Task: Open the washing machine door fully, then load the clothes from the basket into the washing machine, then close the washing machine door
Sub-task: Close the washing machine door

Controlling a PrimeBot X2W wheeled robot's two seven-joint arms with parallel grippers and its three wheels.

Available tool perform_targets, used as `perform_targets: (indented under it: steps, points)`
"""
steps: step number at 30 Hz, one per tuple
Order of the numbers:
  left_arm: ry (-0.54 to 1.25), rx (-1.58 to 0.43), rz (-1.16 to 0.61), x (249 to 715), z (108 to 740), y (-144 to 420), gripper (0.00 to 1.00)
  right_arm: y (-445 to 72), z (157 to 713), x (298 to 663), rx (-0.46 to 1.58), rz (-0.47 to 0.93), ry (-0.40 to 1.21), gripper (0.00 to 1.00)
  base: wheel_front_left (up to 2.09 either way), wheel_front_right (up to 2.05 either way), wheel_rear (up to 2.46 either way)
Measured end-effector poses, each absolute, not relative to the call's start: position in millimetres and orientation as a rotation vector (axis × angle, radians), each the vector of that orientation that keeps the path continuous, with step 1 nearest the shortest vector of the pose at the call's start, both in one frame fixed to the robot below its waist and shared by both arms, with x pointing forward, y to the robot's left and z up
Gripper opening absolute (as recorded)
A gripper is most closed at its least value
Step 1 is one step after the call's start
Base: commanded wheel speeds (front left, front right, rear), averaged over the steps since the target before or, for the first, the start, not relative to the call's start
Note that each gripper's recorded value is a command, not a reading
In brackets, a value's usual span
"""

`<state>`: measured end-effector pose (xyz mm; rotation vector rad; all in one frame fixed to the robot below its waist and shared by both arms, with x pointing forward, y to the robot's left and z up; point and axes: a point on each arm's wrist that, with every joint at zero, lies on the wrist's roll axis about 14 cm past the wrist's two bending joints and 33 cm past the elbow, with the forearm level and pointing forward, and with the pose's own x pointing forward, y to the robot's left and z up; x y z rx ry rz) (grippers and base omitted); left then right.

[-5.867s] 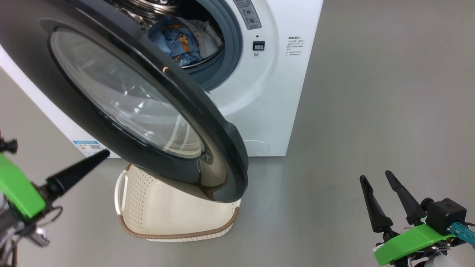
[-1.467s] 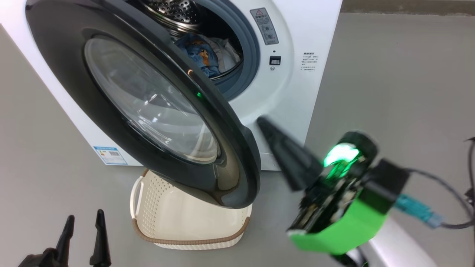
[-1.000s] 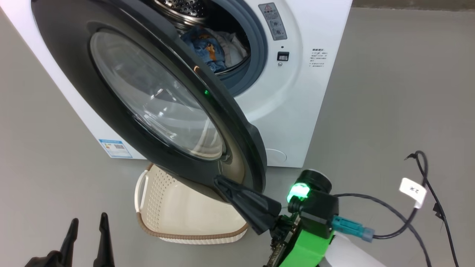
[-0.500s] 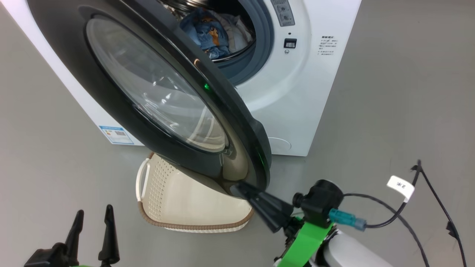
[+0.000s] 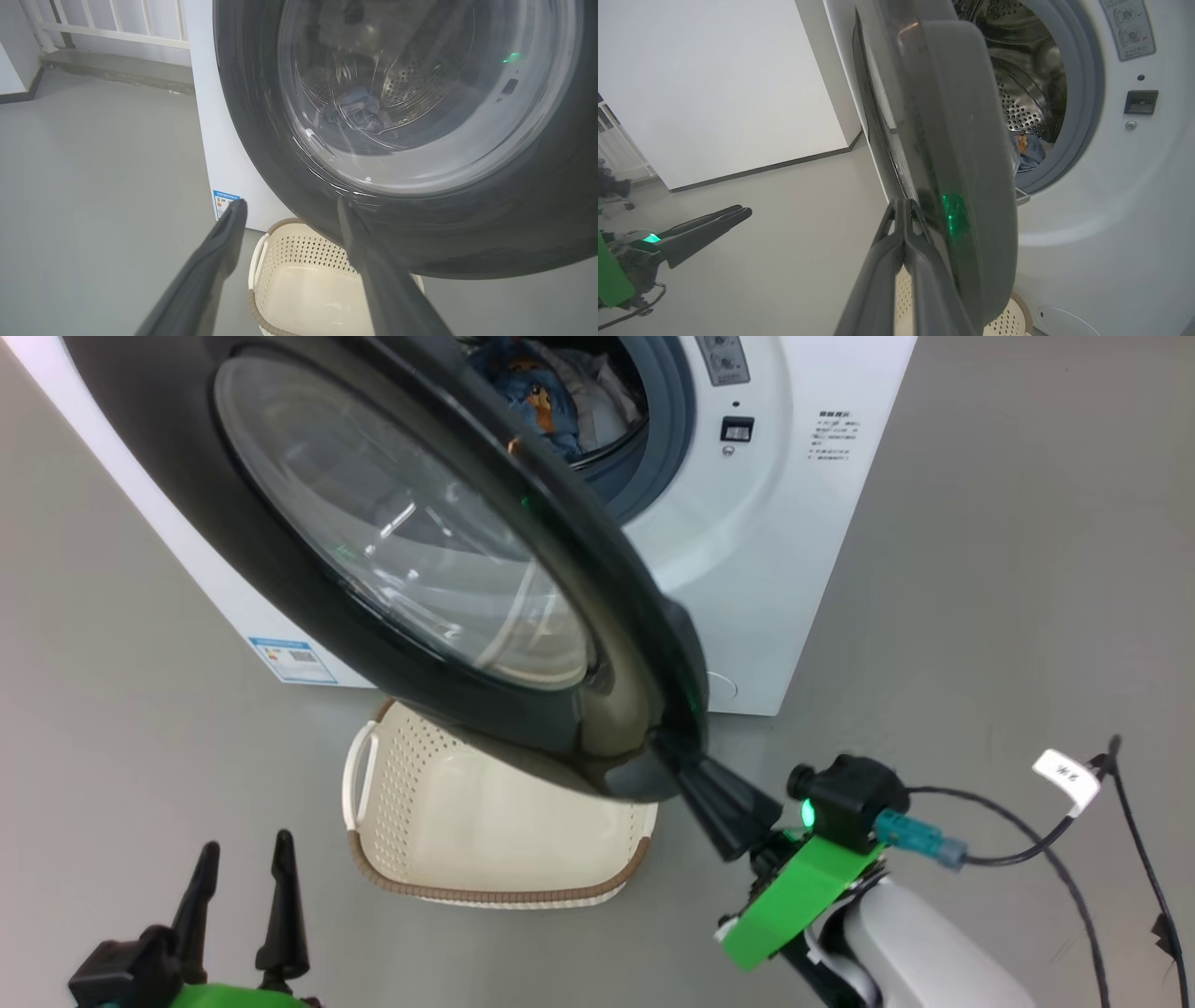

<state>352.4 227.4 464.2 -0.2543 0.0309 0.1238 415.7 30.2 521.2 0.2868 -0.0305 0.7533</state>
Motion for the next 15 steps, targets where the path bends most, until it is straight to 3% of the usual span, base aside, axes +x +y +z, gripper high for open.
perform_targets:
  steps: [15]
  points:
    - [0.027, -0.252, 0.101, 375.0, 464.7, 220.3, 1.00, -4.7, 529.7, 491.2, 0.300, 0.596, -0.081, 0.00, 0.00, 0.00, 0.00]
